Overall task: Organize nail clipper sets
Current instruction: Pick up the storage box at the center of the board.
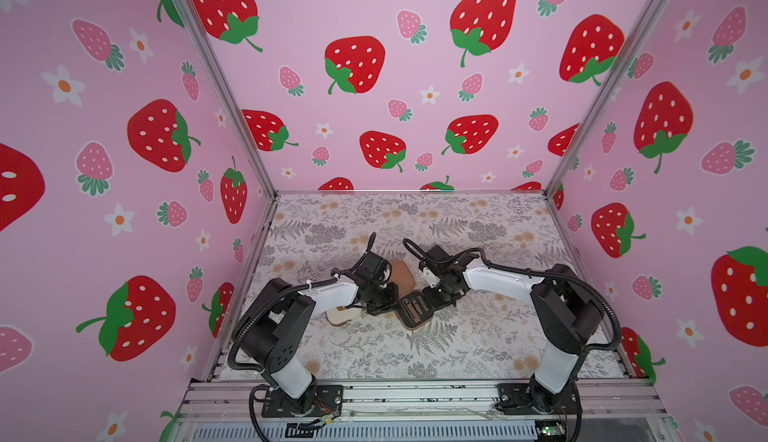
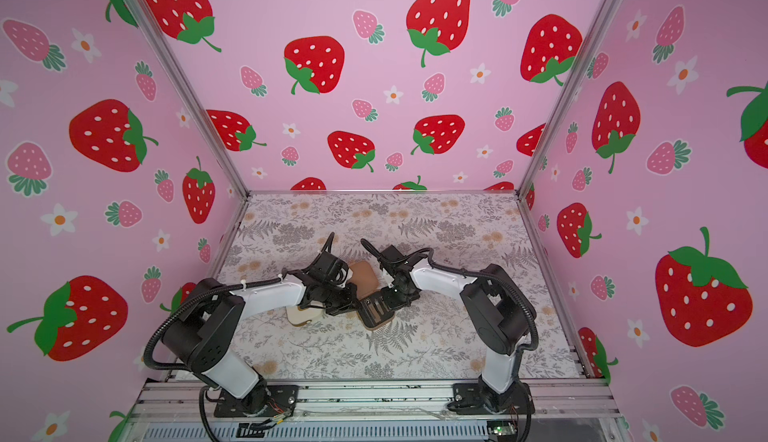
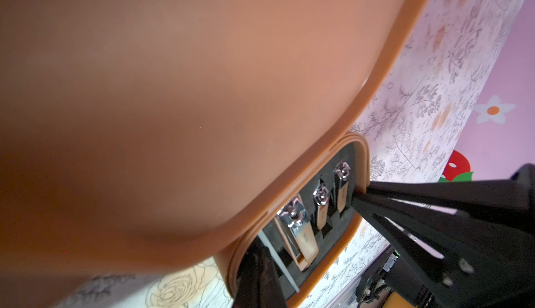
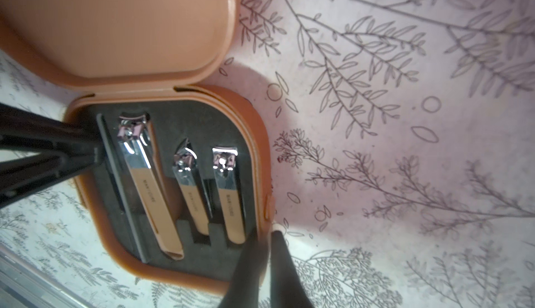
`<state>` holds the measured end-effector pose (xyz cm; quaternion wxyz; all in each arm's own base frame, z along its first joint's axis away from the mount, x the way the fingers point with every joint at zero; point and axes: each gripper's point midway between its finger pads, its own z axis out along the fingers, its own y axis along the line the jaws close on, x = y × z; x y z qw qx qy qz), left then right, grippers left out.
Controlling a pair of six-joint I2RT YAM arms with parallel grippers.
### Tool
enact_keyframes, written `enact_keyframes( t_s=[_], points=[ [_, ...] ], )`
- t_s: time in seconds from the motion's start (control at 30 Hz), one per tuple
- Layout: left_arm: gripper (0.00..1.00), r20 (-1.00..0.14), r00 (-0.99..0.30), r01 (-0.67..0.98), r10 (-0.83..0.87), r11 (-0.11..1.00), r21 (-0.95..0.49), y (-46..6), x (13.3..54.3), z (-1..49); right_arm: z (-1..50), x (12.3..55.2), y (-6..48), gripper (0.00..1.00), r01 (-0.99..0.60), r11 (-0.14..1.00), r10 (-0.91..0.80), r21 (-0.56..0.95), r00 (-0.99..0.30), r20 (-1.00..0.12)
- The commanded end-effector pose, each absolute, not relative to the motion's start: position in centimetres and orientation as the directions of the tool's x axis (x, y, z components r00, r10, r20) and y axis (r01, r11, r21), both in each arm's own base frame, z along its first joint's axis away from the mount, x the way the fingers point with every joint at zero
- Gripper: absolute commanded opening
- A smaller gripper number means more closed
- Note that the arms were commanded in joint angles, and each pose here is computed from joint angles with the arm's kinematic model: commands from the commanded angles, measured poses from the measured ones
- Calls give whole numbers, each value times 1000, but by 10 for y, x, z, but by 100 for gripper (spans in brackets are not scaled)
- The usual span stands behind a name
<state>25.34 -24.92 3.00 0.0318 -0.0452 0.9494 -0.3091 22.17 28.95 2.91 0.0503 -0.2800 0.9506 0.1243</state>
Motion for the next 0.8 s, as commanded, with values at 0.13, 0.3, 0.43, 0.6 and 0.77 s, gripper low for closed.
enact_keyframes(
  t_s=[0.13, 0.3, 0.43, 0.6, 0.77],
  points=[
    [28, -66, -995, -20, -74, 800, -600, -256, 261, 59, 10, 222, 270, 2, -516, 852, -509, 94, -856, -92],
    [45, -129, -990, 36, -56, 789, -614, -258, 265, 93, 10, 226, 264, 0, -514, 857, -509, 40, -856, -84],
    [60, -205, -978, 82, -45, 819, -568, -244, 265, 121, 21, 234, 264, 0, -545, 838, -541, 9, -834, -107],
    [82, -312, -948, 109, -63, 858, -502, -216, 264, 145, 49, 245, 272, 0, -697, 717, -683, 7, -704, -195],
    [84, -320, -943, 109, -88, 828, -550, -206, 261, 141, 77, 250, 283, 0, -825, 563, -780, 47, -549, -301]
  ],
)
